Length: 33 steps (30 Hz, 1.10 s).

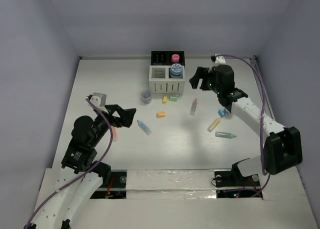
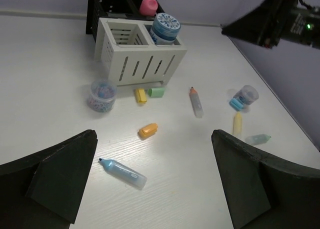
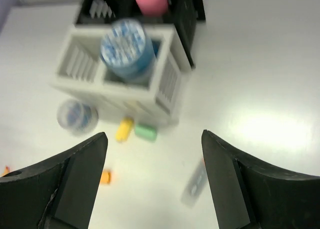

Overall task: Sort the stationery into containers
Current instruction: Pick up the stationery from the center of the board.

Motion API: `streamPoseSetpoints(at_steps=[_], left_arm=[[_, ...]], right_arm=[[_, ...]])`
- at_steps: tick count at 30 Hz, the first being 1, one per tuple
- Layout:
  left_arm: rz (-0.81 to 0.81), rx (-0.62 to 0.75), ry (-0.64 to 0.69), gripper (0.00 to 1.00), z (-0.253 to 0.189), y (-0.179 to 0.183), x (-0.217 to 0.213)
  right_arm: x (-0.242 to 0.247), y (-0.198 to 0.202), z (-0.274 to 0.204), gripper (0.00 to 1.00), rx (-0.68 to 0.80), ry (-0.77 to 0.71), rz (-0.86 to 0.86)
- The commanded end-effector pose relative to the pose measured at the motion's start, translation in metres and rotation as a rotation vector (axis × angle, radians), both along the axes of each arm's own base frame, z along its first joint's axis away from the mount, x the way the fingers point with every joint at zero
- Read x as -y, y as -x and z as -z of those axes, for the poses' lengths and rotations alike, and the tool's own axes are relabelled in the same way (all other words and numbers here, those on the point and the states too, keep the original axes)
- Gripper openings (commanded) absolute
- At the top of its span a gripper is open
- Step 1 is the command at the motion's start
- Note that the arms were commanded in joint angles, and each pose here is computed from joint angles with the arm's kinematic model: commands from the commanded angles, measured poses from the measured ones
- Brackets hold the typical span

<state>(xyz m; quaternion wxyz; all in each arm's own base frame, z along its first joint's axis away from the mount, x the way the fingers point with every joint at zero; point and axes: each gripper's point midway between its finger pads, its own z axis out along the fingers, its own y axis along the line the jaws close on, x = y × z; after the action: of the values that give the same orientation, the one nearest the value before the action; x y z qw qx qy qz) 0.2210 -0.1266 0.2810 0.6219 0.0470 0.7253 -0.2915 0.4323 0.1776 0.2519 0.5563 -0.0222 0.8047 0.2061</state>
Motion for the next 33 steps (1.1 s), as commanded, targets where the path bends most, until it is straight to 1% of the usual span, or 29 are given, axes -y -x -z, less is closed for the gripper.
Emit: streamPoseSetpoints(at_steps=[1,2,4,5,6,7,8,9,10,11,12,13,15,16,17,18,19,20,21,23,27,29,30,33], left_arm=[[-0.069,-0.062,-0.008,0.99,0.012,-0.015,-0.006],[-0.088,-0.09,-0.017,0.99,0.017,-0.018,-0.008],[-0.108,-0.153,-0.049,0.99,0.033,-0.028,-0.008],[-0.113,-0.167,-0.056,0.99,0.035,-0.032,-0.007],[-0.113,-0.189,-0.066,0.98,0.04,-0.035,-0.006],[-0.109,-0.212,-0.064,0.98,0.044,-0.038,-0.003],[-0.068,-0.268,-0.075,0.97,0.056,-0.043,0.007],[-0.046,-0.286,-0.069,0.97,0.054,-0.047,0.013],[-0.034,-0.317,-0.061,0.96,0.057,-0.051,0.018],[-0.034,-0.345,-0.064,0.94,0.06,-0.06,0.024],[-0.051,-0.349,-0.064,0.94,0.059,-0.066,0.026],[-0.107,-0.373,-0.084,0.92,0.068,-0.076,0.026],[-0.19,-0.377,-0.094,0.86,0.066,-0.093,0.023],[-0.228,-0.42,-0.124,0.84,0.084,-0.104,0.021],[-0.218,-0.403,-0.116,0.81,0.081,-0.111,0.032],[-0.221,-0.412,-0.13,0.8,0.088,-0.118,0.037],[-0.235,-0.44,-0.185,0.8,0.11,-0.128,0.041],[-0.244,-0.45,-0.195,0.79,0.116,-0.135,0.043],[-0.235,-0.432,-0.227,0.76,0.115,-0.145,0.046],[-0.198,-0.424,-0.26,0.75,0.129,-0.159,0.056],[-0.207,-0.394,-0.32,0.76,0.134,-0.185,0.062],[-0.187,-0.396,-0.37,0.77,0.146,-0.193,0.065],[-0.184,-0.384,-0.375,0.77,0.143,-0.199,0.068],[-0.183,-0.389,-0.409,0.79,0.155,-0.21,0.071]], right_arm=[[0.007,0.045,0.051,0.82,-0.148,-0.051,-0.007],[0.008,0.056,0.041,0.82,-0.126,-0.073,-0.018],[0.009,0.074,0.044,0.82,-0.141,-0.099,-0.033],[0.012,0.085,0.054,0.82,-0.158,-0.099,-0.034],[0.015,0.093,0.041,0.82,-0.122,-0.116,-0.032],[0.021,0.097,0.041,0.82,-0.115,-0.115,-0.008],[0.023,0.102,0.041,0.82,-0.109,-0.119,-0.004],[0.026,0.108,0.047,0.82,-0.114,-0.121,0.001],[0.028,0.113,0.038,0.82,-0.082,-0.138,0.001],[0.028,0.119,0.045,0.82,-0.089,-0.142,-0.003],[0.027,0.123,0.045,0.82,-0.082,-0.15,-0.015],[0.027,0.126,0.039,0.82,-0.058,-0.163,-0.027],[0.027,0.134,0.05,0.82,-0.067,-0.166,-0.036],[0.027,0.134,0.049,0.82,-0.047,-0.175,-0.037],[0.027,0.137,0.047,0.82,-0.033,-0.183,-0.041],[0.027,0.138,0.048,0.82,-0.031,-0.194,-0.042],[0.025,0.143,0.049,0.82,-0.026,-0.208,-0.057],[0.023,0.144,0.051,0.82,-0.03,-0.215,-0.068],[0.022,0.147,0.047,0.82,-0.016,-0.225,-0.079],[0.02,0.15,0.044,0.82,-0.013,-0.235,-0.097],[0.016,0.158,0.035,0.82,0.008,-0.264,-0.133],[0.014,0.16,0.032,0.82,0.013,-0.271,-0.149],[0.013,0.161,0.033,0.82,0.012,-0.273,-0.153],[0.013,0.163,0.03,0.82,0.014,-0.278,-0.162]])
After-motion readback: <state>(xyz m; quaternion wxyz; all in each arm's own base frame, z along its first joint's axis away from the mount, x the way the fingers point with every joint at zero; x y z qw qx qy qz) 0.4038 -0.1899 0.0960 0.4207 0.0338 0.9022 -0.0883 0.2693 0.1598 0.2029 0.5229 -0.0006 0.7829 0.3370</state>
